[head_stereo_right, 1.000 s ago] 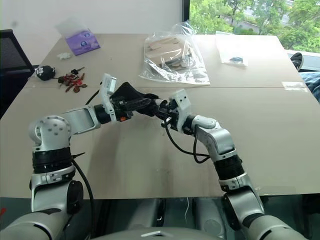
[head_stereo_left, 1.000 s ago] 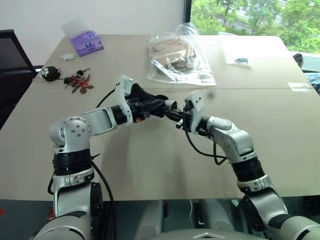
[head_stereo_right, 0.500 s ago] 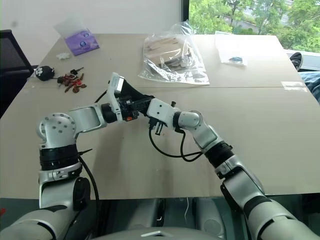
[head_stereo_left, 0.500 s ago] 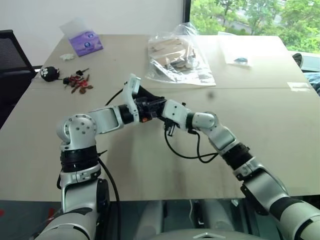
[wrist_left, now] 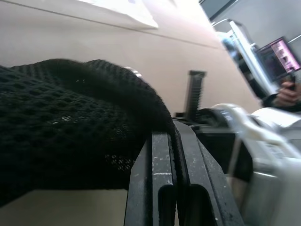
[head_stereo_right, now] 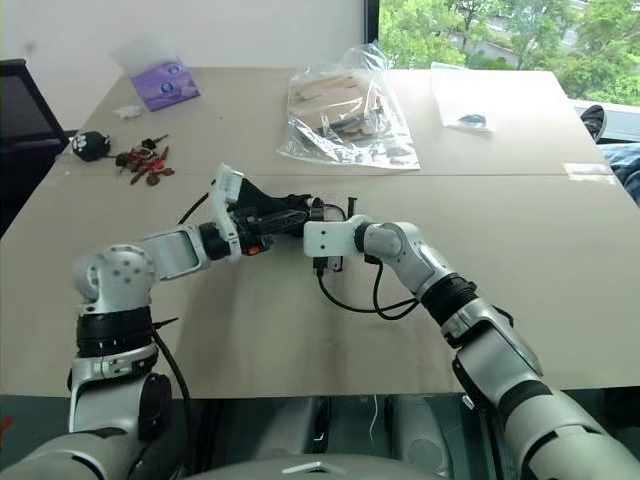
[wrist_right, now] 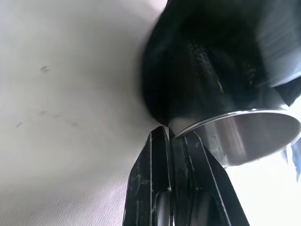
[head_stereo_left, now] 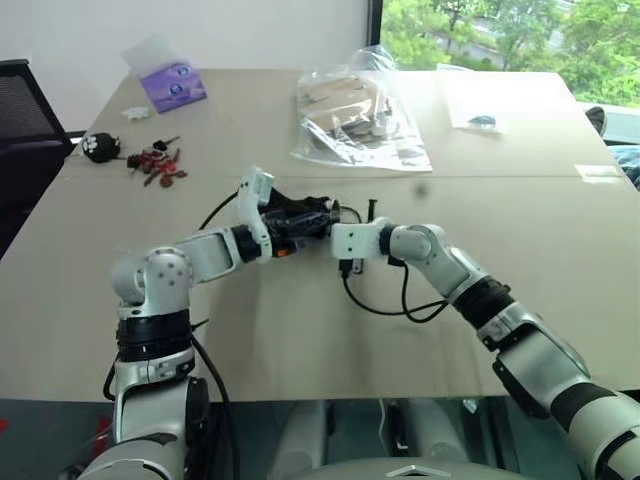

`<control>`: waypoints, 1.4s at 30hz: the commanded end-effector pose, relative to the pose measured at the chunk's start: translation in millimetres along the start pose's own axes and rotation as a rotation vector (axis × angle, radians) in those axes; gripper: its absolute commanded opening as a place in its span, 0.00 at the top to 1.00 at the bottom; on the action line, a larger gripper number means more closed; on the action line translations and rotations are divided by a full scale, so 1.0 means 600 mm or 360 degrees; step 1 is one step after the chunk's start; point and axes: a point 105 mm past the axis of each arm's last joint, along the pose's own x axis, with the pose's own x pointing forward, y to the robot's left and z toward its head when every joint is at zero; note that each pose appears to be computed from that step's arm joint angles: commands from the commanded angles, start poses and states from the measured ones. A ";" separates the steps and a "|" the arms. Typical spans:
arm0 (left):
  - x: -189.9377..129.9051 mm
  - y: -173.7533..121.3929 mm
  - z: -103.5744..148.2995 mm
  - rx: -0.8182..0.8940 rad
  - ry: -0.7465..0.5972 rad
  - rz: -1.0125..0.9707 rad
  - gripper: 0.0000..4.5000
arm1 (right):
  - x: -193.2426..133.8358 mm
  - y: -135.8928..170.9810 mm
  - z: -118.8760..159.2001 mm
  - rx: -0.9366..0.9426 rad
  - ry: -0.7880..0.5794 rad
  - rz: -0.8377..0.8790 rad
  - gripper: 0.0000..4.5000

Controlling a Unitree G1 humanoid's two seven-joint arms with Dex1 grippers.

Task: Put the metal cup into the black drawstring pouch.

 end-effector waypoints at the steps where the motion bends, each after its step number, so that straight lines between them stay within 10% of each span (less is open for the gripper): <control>1: 0.000 -0.063 0.027 0.0046 -0.0078 -0.0315 1.00 | 0.013 0.005 0.026 -0.0090 -0.0070 0.0068 0.99; 8: -0.011 -0.094 0.031 0.0017 -0.0068 -0.0510 1.00 | 0.029 0.003 0.031 -0.0136 -0.0077 0.0093 0.99; 13: -0.005 0.018 0.037 0.0036 -0.0134 0.0082 1.00 | 0.022 -0.018 0.041 -0.0275 -0.0092 0.0025 0.99; 18: 0.001 0.008 0.050 0.0058 -0.0154 0.0062 1.00 | 0.015 -0.022 0.072 -0.0342 -0.0191 0.0044 0.99; 26: -0.018 -0.140 0.030 0.0005 0.0017 -0.0693 1.00 | 0.052 -0.018 0.077 -0.0457 -0.0174 0.0097 0.99; 36: -0.032 -0.060 0.020 -0.0176 -0.0178 -0.0363 1.00 | 0.040 -0.015 0.049 -0.0098 -0.0198 0.0054 0.99; 42: -0.043 -0.014 0.023 -0.0267 -0.0304 -0.0243 1.00 | -0.004 -0.010 0.050 0.0052 -0.0274 0.0147 0.48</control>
